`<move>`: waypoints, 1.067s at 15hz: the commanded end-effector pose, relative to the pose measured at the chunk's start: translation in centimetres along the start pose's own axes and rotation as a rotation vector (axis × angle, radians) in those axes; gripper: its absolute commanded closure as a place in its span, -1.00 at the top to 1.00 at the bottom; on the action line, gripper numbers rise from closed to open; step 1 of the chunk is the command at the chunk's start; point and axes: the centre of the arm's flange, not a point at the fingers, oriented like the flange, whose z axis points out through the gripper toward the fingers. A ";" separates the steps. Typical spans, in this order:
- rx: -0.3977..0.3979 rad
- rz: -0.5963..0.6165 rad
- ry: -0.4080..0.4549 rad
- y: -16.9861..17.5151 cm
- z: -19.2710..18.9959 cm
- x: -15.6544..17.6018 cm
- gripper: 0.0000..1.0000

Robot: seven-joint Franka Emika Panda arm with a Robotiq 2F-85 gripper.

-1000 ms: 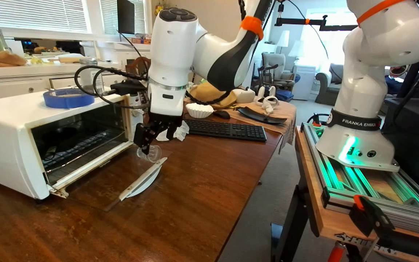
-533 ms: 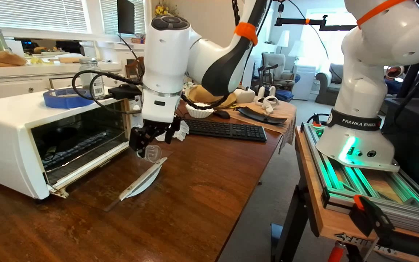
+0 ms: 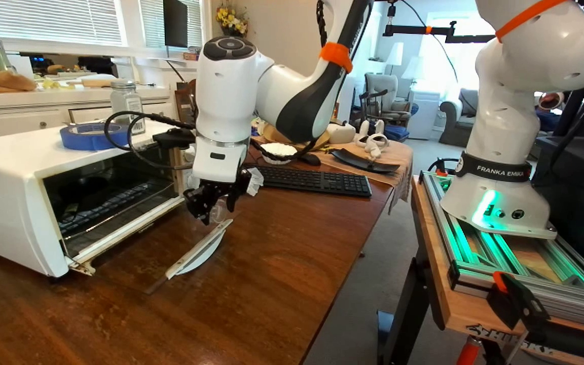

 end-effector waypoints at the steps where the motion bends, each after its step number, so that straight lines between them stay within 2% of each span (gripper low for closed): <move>1: 0.022 0.028 -0.011 0.5 0.7 0.1 -0.30; 6: -0.005 0.076 -0.043 0.0 -0.7 -0.9 -0.30; 10: -0.056 0.160 -0.012 -1.1 -3.1 -3.0 -0.30; 13: -0.057 0.238 0.082 -2.6 -3.0 -4.3 -0.30; 16: -0.020 0.389 0.188 -5.2 -1.3 -5.4 -0.30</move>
